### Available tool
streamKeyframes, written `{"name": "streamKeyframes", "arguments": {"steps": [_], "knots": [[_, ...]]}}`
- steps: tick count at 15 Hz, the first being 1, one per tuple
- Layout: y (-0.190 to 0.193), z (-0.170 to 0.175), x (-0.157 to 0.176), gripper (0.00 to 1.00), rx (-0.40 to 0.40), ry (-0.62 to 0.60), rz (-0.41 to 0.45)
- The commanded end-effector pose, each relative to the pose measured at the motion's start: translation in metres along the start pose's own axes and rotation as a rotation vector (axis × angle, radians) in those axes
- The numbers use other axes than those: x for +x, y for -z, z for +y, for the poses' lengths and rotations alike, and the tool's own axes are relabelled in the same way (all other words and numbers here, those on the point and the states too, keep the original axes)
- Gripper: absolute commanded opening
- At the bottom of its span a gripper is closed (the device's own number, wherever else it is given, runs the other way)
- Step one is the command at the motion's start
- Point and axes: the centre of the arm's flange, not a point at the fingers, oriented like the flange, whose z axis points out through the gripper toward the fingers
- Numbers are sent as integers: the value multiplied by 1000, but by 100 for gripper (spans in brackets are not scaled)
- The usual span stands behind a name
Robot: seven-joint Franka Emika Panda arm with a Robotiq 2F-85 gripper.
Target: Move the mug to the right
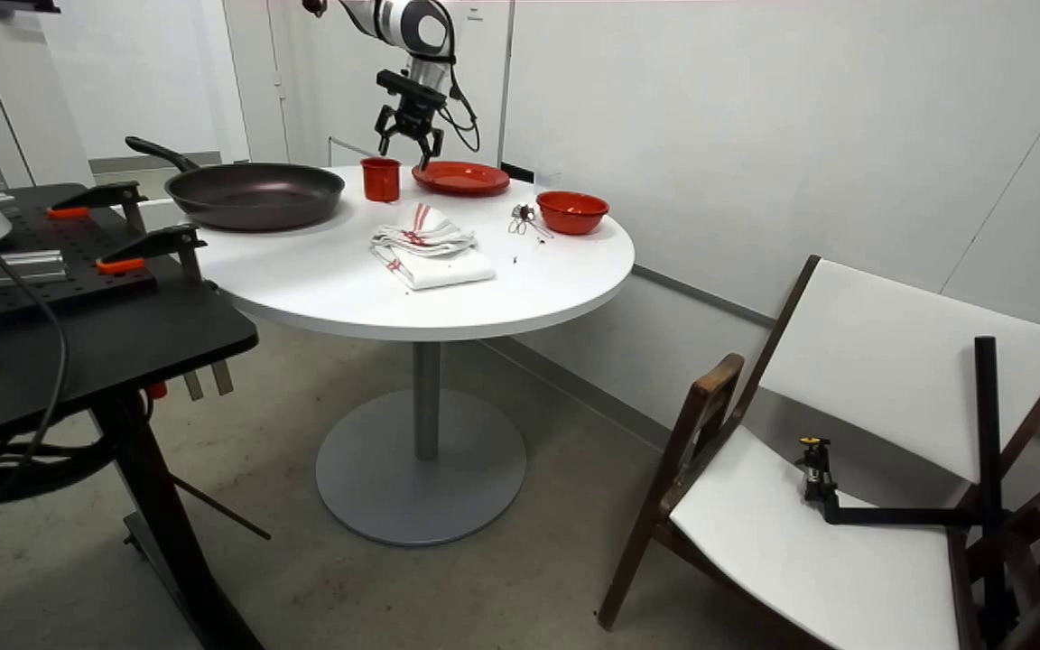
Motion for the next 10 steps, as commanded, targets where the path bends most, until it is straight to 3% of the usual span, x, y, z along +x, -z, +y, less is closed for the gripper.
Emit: {"name": "streamKeyframes", "arguments": {"steps": [1,3,4,5,7,10], "knots": [[-9,14,30,100,15,-34,25],[-14,13,29,100,10,-39,24],[-16,12,29,95,8,-41,25],[-18,12,29,73,7,-43,26],[-18,12,29,69,9,-46,27],[-19,11,30,46,9,-50,26]]}}
